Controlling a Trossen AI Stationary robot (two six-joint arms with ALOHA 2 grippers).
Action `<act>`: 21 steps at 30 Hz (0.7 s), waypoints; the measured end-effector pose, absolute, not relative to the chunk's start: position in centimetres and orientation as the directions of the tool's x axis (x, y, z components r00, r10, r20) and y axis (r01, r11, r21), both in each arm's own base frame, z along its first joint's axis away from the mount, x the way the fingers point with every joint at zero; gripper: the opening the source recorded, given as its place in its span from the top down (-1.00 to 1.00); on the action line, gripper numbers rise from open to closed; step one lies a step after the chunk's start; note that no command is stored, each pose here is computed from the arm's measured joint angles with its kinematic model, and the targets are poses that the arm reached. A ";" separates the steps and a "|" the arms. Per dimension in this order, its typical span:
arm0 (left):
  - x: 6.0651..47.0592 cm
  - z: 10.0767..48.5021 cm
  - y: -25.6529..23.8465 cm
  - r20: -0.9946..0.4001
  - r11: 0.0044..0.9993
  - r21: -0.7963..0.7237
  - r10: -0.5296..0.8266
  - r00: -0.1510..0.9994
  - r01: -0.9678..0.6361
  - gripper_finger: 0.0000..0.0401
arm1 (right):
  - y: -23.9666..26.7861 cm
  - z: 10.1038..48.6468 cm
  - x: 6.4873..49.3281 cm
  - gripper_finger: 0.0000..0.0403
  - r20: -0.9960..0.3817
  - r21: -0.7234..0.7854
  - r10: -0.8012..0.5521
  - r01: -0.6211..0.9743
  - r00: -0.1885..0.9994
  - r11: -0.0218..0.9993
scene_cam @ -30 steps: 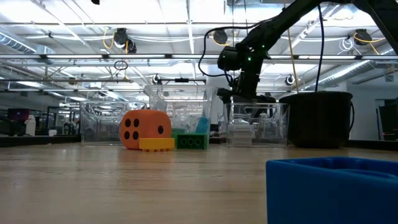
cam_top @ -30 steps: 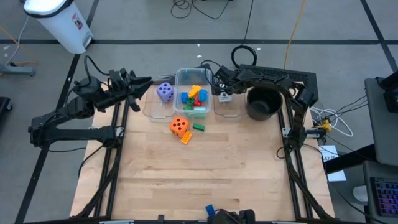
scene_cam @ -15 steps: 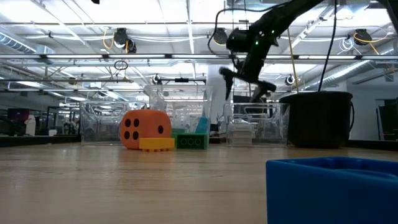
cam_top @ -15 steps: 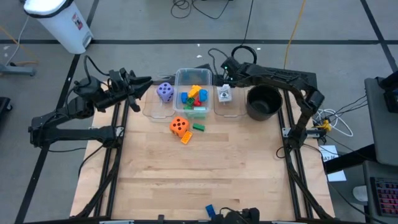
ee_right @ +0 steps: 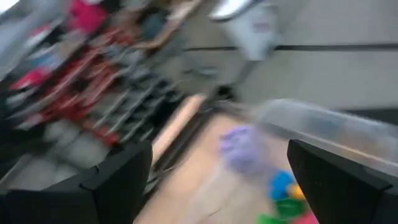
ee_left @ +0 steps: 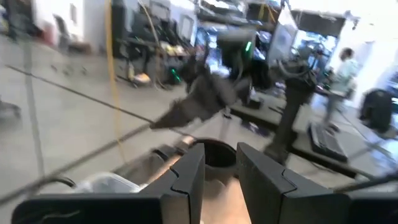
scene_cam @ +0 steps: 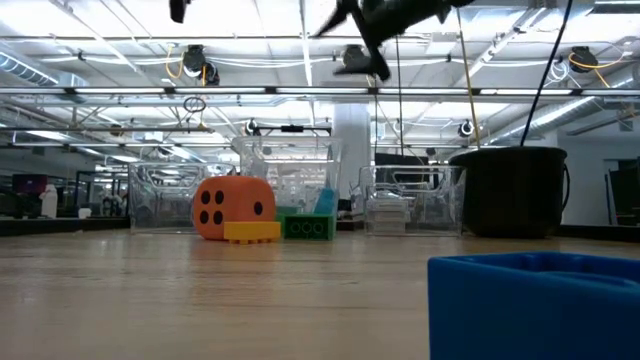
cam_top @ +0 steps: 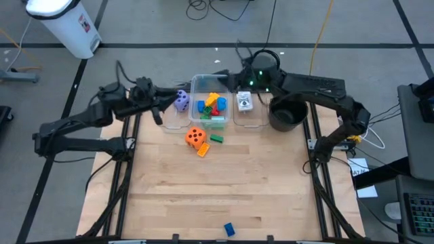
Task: Pick & Place Toys
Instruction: Put the green eight stud game piece into the middle transparent bin
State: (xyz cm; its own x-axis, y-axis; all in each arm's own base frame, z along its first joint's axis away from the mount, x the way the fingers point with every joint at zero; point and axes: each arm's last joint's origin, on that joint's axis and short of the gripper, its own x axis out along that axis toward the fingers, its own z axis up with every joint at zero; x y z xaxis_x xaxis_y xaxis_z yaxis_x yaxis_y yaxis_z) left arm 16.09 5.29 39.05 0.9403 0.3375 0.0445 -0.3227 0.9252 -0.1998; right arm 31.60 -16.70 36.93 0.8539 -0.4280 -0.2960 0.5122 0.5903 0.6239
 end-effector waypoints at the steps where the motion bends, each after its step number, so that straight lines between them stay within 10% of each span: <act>1: 16.5 38.8 5.4 0.029 0.928 -0.211 0.319 0.947 -0.306 0.52 | -15.9 37.4 32.0 -0.82 -0.258 0.613 -0.384 0.457 0.886 0.644; 21: 24.8 32.9 3.8 -0.256 0.802 -0.598 -0.183 0.949 -0.007 0.52 | -3.1 37.3 35.8 -0.81 -0.098 0.420 0.103 -0.053 0.990 0.906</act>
